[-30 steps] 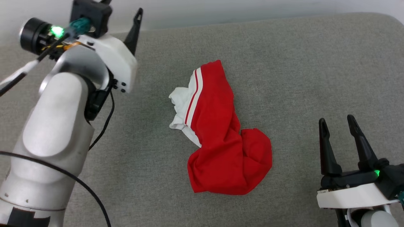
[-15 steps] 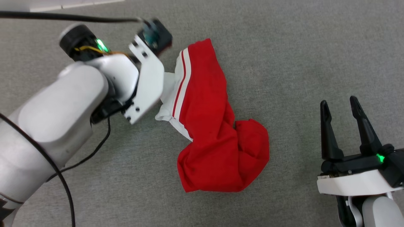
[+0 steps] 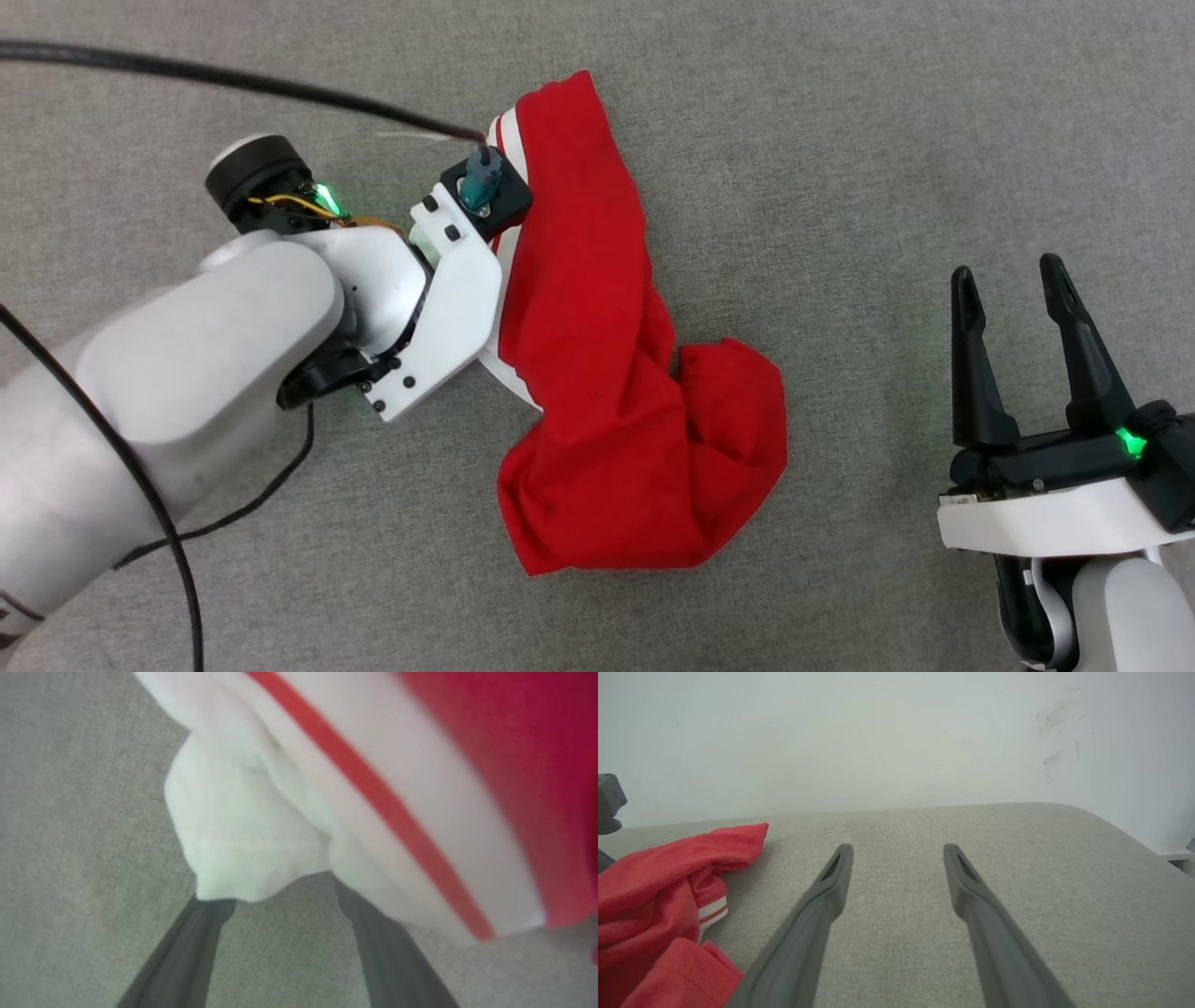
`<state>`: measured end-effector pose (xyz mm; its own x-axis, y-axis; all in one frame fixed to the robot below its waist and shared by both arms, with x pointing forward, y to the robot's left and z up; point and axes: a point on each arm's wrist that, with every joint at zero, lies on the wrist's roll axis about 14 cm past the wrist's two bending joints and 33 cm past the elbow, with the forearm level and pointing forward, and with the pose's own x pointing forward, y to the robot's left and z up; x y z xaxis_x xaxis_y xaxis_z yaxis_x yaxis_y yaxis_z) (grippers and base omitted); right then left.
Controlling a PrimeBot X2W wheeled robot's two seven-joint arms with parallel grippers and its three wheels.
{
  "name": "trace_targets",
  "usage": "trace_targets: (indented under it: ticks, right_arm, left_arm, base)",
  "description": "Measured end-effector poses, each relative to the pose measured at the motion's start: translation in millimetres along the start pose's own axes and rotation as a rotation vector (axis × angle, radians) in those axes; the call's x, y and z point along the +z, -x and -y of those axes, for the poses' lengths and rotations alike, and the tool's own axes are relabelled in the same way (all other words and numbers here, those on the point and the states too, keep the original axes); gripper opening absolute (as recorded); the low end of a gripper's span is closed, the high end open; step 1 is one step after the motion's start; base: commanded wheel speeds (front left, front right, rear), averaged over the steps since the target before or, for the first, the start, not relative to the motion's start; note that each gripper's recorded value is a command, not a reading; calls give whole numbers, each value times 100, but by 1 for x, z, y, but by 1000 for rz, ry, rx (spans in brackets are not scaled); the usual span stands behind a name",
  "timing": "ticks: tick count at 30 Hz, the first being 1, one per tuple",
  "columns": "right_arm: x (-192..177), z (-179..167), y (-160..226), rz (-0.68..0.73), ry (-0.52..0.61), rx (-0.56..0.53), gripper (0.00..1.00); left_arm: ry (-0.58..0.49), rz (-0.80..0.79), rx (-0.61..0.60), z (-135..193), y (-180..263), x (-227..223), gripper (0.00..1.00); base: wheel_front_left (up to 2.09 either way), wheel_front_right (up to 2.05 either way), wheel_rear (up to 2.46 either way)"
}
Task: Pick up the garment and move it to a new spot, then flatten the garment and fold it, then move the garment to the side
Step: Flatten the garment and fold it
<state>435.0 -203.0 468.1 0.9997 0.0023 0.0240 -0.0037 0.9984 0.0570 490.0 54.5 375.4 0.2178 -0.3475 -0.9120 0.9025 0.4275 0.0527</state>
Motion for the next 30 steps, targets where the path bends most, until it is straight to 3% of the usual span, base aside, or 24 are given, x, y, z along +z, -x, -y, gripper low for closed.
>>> trace_targets:
  ticks: [1, 6, 14, 21, 30]
  right_arm:
    - [0, 0, 0, 0, 0, -1, 100]
    - [6, -5, 2, 14, -7, 12, 100]
    - [21, -22, 11, 48, -19, 57, 100]
    - [32, -36, 20, 71, -36, 95, 100]
    - [37, -44, 26, 80, -43, 117, 100]
  left_arm:
    - [0, 12, -2, 2, 0, 1, 0]
    - [13, 124, -7, 10, 12, 17, 0]
    - [83, 312, 80, -4, 66, 22, 0]
    - [261, 293, 164, -5, 100, -47, 0]
    - [492, 106, 226, 15, 100, -158, 0]
  base:
    - [0, 0, 0]
    - [0, 0, 0]
    - [0, 0, 0]
    - [0, 0, 0]
    - [0, 0, 0]
